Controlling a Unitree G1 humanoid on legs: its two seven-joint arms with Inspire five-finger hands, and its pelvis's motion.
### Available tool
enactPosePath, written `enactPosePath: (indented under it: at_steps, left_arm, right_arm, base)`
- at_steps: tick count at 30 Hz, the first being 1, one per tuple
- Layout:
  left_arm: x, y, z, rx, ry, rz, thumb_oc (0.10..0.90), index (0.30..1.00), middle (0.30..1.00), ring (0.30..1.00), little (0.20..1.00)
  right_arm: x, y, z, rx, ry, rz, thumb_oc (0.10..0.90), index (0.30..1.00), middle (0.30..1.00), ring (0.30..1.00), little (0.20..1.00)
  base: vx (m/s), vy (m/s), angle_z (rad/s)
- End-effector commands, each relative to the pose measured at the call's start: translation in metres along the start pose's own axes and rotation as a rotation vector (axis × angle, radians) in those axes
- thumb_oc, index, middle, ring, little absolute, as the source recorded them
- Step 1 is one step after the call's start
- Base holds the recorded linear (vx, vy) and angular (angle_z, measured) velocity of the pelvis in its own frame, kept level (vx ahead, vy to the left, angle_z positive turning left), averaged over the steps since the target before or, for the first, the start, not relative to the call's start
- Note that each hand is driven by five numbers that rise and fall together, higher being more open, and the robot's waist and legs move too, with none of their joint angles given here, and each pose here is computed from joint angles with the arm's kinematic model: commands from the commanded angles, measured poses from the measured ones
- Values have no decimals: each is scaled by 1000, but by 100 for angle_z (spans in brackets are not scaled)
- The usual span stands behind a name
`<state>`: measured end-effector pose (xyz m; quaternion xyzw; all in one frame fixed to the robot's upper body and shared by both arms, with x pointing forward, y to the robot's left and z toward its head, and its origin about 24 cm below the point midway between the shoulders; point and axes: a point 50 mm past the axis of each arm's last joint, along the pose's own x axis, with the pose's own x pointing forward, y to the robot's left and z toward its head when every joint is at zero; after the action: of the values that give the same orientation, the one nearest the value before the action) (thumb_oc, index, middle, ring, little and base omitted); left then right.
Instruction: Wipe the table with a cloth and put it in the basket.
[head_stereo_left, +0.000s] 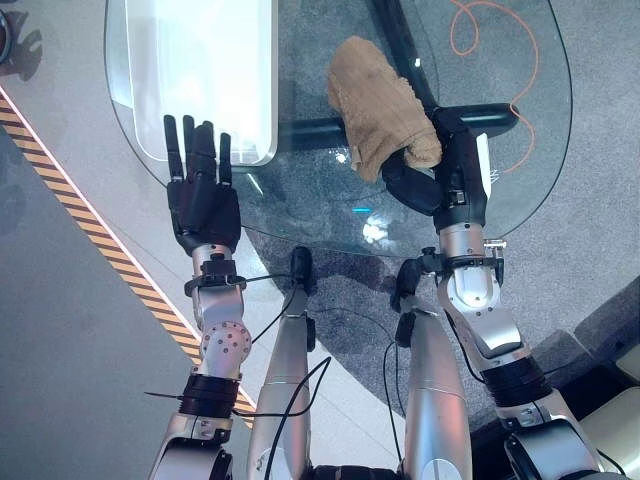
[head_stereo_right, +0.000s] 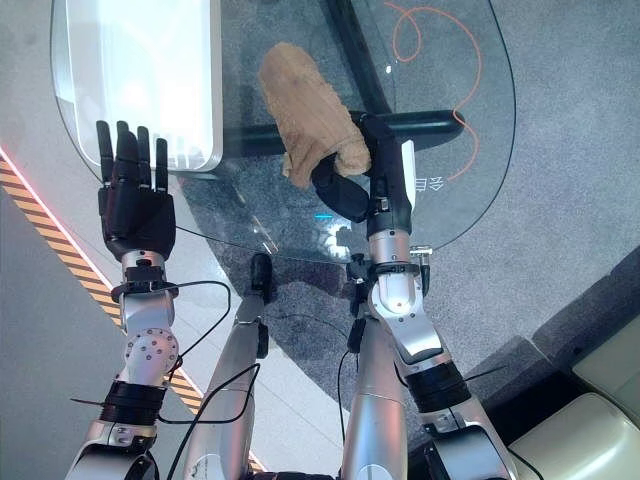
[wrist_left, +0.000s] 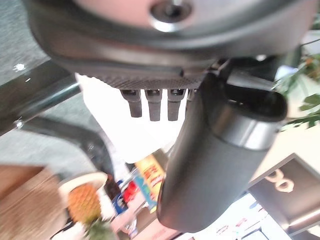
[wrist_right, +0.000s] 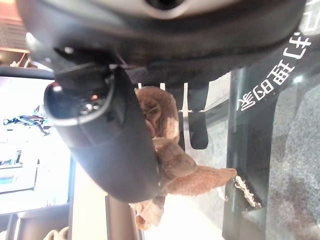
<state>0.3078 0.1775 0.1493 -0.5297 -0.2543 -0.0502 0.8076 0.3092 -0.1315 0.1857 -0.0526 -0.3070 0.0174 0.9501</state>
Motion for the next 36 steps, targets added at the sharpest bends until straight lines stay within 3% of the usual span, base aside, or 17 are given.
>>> enactPosePath:
  at_steps: [1,16,36]
  left_arm:
    - [13,-48,25,76,-56,-290,800,900,900,900,900]
    - [31,-80,-4,68,71,-412,800,900,900,900,900]
    - [51,-115,-20,77,66,-494,800,900,900,900,900]
  right_arm:
    - [2,6,109,186,-598,57,100,300,300,300,200]
    - [10,15,121,212,-647,112,100,300,300,300,200]
    - [20,34,133,252,-661,196,100,300,300,300,200]
  base:
    - [0,0,0]
    - [0,0,0]
    - [-1,1,-1]
